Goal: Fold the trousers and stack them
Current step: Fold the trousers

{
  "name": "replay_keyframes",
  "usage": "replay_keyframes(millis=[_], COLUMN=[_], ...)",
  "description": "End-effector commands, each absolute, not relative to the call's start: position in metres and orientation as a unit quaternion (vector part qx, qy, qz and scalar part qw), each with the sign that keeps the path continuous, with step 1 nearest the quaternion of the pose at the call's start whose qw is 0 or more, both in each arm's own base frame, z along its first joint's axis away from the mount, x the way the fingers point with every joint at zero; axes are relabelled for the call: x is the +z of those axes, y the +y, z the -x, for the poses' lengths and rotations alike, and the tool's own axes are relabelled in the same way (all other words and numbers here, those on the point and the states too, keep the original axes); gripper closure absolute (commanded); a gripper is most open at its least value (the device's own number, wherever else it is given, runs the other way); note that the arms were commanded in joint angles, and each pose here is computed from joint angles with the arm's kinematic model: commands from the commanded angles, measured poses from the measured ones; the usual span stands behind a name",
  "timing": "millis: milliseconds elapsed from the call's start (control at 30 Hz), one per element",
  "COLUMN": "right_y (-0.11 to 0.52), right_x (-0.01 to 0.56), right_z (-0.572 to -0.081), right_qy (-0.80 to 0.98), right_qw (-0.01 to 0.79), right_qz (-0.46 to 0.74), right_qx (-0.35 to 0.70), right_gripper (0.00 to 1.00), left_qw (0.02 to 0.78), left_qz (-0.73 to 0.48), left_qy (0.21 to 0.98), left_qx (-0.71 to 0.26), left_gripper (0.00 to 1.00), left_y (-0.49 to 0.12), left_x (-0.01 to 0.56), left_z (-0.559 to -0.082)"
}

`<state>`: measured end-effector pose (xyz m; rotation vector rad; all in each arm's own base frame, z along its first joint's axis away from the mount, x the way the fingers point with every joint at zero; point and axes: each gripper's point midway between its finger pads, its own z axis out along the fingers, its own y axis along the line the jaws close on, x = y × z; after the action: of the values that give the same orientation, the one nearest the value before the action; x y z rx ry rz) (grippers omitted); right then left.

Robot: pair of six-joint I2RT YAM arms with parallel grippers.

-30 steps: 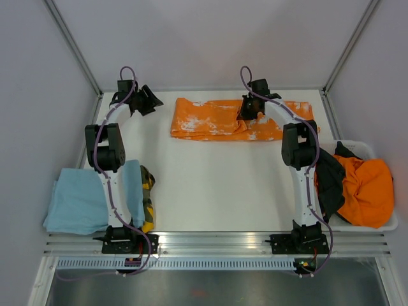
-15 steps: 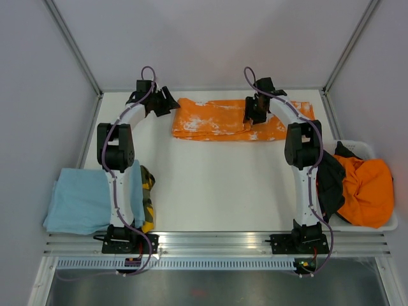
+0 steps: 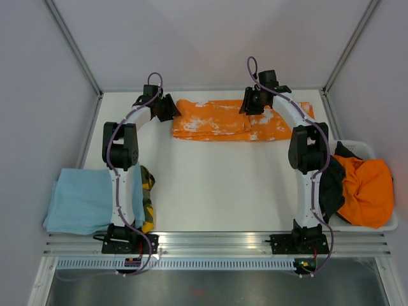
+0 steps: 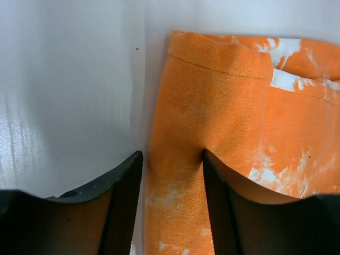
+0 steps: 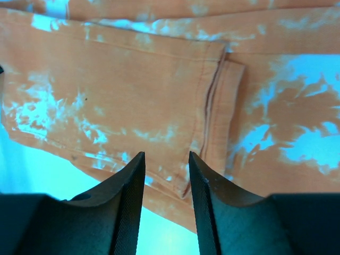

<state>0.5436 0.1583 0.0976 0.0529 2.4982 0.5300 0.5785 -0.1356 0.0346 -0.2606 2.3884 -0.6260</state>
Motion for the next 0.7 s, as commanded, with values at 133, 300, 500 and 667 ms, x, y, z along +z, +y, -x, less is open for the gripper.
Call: replay_keyframes(millis=[133,300,500,667], right_y=[0.177,0.178,0.2,0.228], right_x=[0.086,0.055,0.028,0.011], right_z=[-0.535,-0.536,-0.541,-0.534], right_qy=[0.937,0.941,0.948,0.949], right_qw=[0.28,0.271,0.273,0.262], right_qz=[-0.022,-0.033,-0.021,-0.002], right_qx=[0.209,0.198,0.16,0.174], right_gripper=[0.6,0.64,0.75,0.78], left_qw=[0.318,0.337,0.407,0.474], left_qz=[0.089,0.112,0.132,0.129], left_qy=[0.909,0.911,0.882,0.849], left_qx=[-0.255,-0.211,-0.196,-0.195], left_gripper=[0.72,0.98,0.98,0.98], left_y=[-0.152,-0.129,-0.084,-0.059], left_x=[0.028,0.04,0.113,0.188], left_z=[-0.584,-0.589,-0.603,-0.607])
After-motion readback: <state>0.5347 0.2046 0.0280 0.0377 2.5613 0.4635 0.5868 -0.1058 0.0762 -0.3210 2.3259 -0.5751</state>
